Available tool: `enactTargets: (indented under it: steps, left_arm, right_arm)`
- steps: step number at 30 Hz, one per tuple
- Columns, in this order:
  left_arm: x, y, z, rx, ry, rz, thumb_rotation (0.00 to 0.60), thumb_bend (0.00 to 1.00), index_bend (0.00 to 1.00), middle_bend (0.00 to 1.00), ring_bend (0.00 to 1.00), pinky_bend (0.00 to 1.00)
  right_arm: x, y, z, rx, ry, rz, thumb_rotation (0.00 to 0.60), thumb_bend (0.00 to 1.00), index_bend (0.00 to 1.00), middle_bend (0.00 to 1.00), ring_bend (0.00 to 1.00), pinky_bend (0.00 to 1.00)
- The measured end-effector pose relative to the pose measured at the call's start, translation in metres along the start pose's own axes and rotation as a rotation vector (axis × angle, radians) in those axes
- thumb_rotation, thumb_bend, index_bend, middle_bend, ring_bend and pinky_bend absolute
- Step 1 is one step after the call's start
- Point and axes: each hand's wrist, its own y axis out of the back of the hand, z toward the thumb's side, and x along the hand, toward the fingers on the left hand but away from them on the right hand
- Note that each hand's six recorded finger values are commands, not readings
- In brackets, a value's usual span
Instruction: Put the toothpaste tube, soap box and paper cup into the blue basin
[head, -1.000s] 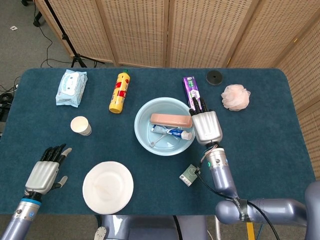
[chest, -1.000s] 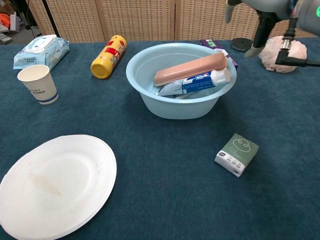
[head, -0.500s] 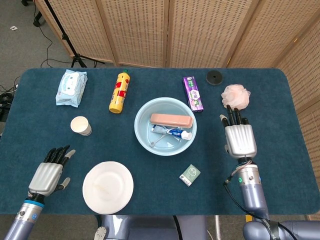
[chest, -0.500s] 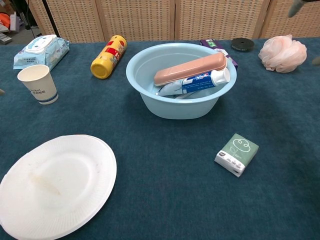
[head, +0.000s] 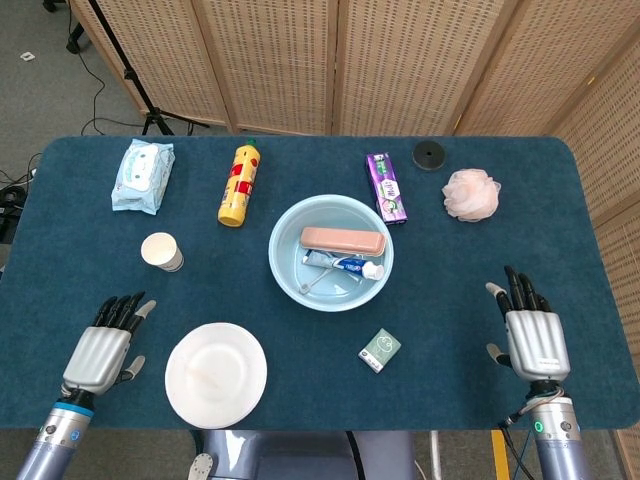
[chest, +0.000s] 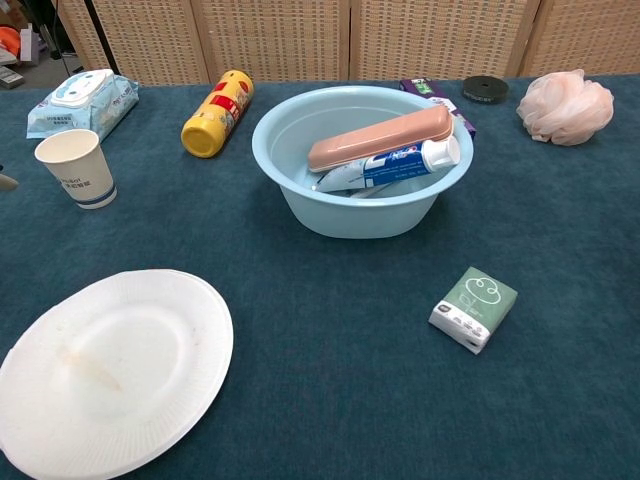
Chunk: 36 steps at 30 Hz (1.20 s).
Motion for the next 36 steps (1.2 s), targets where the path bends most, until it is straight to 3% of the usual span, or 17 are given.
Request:
enactTargets:
  steps: [8, 21, 28, 36]
  left_arm:
    - [0.002, -0.005, 0.006, -0.005, -0.015, 0.027, 0.600, 0.30, 0.04, 0.00, 0.00, 0.05]
    - [0.010, 0.001, 0.008, -0.031, -0.013, 0.066, 0.600, 0.30, 0.02, 0.00, 0.00, 0.04]
    - [0.043, 0.044, 0.001, -0.014, -0.012, 0.068, 0.600, 0.30, 0.02, 0.00, 0.00, 0.04]
    - [0.086, 0.080, 0.002, 0.003, -0.030, 0.010, 0.600, 0.29, 0.02, 0.00, 0.00, 0.04]
  right_arm:
    - [0.021, -0.029, -0.021, -0.016, 0.025, 0.047, 0.600, 0.13, 0.00, 0.00, 0.00, 0.11]
    - [0.038, -0.033, -0.039, -0.026, 0.042, 0.014, 0.600, 0.13, 0.00, 0.00, 0.00, 0.08]
    - [0.038, -0.032, -0.041, -0.028, 0.027, 0.027, 0.600, 0.13, 0.00, 0.00, 0.00, 0.08]
    - [0.038, -0.032, -0.043, -0.027, 0.016, 0.033, 0.600, 0.13, 0.00, 0.00, 0.00, 0.08]
